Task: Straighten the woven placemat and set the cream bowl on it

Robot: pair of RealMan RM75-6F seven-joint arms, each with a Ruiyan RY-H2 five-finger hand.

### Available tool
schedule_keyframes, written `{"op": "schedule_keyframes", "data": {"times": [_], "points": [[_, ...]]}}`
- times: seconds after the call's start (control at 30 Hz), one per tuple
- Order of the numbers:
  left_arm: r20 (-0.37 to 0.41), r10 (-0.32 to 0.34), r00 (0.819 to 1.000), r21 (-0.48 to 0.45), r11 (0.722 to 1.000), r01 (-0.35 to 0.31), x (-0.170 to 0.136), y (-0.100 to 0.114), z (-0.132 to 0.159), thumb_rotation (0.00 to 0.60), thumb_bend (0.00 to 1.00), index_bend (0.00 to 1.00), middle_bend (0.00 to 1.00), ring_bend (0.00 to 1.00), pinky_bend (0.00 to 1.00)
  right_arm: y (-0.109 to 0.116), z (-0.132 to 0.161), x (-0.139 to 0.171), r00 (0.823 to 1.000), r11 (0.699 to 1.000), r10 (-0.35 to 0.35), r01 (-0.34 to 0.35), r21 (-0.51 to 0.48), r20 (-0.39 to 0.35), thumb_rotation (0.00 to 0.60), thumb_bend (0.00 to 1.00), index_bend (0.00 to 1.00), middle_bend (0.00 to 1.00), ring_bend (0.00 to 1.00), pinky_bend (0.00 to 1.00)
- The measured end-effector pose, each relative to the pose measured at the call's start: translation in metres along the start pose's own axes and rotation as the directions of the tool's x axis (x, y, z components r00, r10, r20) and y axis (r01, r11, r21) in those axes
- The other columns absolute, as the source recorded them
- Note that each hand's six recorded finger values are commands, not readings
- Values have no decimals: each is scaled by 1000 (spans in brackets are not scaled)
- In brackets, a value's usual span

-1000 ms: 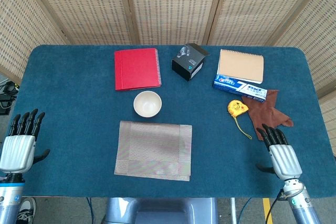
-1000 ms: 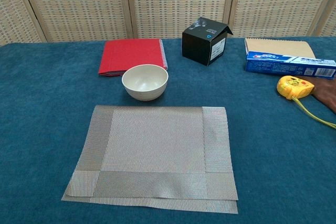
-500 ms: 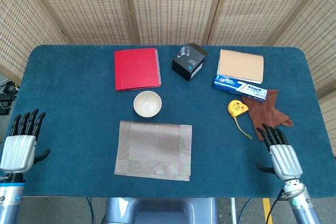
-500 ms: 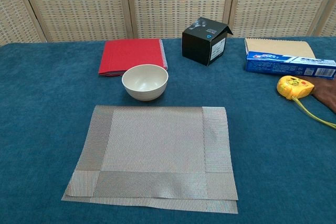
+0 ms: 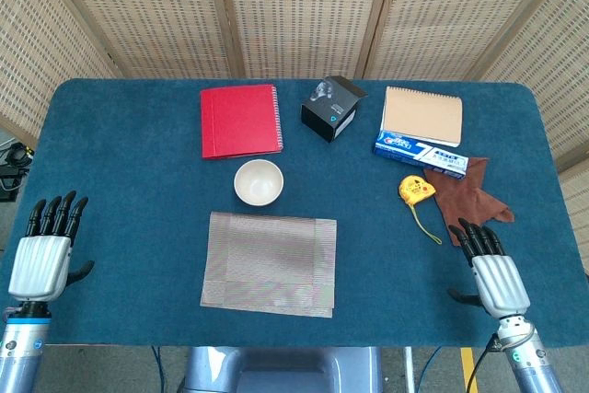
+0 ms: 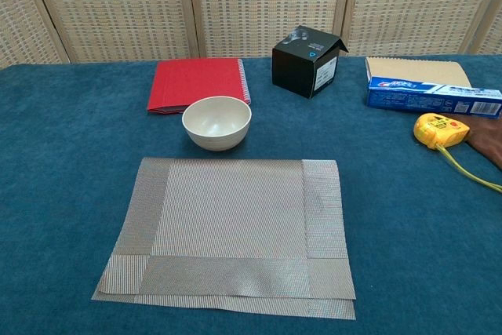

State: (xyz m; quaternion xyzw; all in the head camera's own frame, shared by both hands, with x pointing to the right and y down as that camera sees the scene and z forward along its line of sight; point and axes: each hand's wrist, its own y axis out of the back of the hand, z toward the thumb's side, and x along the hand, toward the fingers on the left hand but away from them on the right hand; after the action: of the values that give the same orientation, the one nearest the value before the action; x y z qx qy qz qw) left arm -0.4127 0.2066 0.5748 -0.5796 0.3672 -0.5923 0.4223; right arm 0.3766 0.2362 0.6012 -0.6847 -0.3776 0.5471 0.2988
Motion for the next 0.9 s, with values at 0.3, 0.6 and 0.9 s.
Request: {"op": "schedule_keyframes", "data": {"times": [0.3,0.6,0.9], "points": [[60,-23,998,-18,1000,24,25,-8,23,600,163,117,0,0,0,-4,3,1,1000,1000,17,-17,-3,-6,600,83,88,0,0,0],[170,-39,985,-30,999,45,78,-16,74,600,276,354,0,0,0,-1,3,2,1000,1000,16,-16,-24,-9,600,83,88,0,0,0],[248,-72,966,16,997,70,122,-33,134,600,280,406,0,0,0,4,0,1,1000,998,16,-16,-52,-5,600,83,88,0,0,0]]}}
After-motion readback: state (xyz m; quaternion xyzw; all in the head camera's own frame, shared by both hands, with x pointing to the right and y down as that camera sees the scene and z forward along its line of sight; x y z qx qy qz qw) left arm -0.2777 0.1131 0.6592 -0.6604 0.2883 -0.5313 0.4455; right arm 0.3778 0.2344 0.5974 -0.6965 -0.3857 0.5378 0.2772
